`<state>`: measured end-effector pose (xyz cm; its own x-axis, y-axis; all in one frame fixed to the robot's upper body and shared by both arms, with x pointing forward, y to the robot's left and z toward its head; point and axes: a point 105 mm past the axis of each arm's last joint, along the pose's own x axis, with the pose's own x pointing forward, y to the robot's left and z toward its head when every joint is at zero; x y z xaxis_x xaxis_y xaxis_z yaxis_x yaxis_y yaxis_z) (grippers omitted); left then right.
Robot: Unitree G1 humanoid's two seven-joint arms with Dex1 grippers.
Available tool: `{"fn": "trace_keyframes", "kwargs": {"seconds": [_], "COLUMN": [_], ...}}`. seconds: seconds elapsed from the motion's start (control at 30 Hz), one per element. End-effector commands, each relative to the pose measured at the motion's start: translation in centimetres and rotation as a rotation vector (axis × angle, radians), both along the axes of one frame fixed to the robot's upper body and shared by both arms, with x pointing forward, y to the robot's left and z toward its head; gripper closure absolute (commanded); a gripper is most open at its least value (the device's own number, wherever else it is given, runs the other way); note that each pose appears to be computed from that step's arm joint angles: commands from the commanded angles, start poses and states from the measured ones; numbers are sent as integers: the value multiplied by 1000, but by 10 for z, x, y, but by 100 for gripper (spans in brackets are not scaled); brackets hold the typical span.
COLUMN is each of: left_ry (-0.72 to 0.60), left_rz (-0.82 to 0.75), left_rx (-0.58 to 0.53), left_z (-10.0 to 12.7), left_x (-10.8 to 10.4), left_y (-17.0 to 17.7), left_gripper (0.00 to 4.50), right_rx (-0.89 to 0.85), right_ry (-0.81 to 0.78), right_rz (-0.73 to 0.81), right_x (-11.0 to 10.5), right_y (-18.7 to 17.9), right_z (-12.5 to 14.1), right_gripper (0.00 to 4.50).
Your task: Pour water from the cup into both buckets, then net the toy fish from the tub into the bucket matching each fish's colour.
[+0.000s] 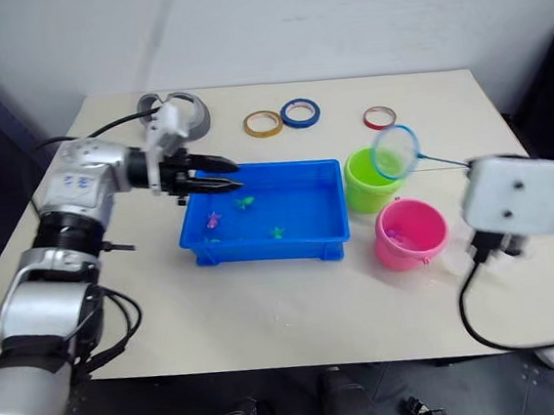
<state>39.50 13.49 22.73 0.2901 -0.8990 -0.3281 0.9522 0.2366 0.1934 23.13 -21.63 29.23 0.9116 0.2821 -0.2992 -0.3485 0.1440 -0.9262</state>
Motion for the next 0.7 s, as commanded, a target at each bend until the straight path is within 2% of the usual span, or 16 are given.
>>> {"fn": "trace_keyframes", "kwargs": {"seconds": [0.03, 0.13, 0.23, 0.37, 0.47, 0.7], "left_ry": [-41, -51, -53, -50, -45, -34], "left_rz": [127, 218, 301, 370, 402, 450], "left_rx": [6, 23, 40, 56, 65, 72], "left_z": [10, 12, 12, 11, 10, 10], "left_x": [-1, -5, -13, -25, -35, -52], "left_y": [37, 64, 87, 105, 111, 115], "left_gripper": [238, 238, 238, 238, 238, 238], "right_rx": [151, 261, 345, 385, 397, 444], "right_ry": [40, 81, 171, 210, 247, 294], "right_rz": [74, 131, 146, 176, 219, 330], "right_x": [25, 48, 72, 91, 99, 102], "right_y": [20, 40, 58, 78, 96, 134], "right_z": [-7, -17, -40, -62, -79, -89], "right_gripper": [450, 450, 450, 450, 450, 450]}}
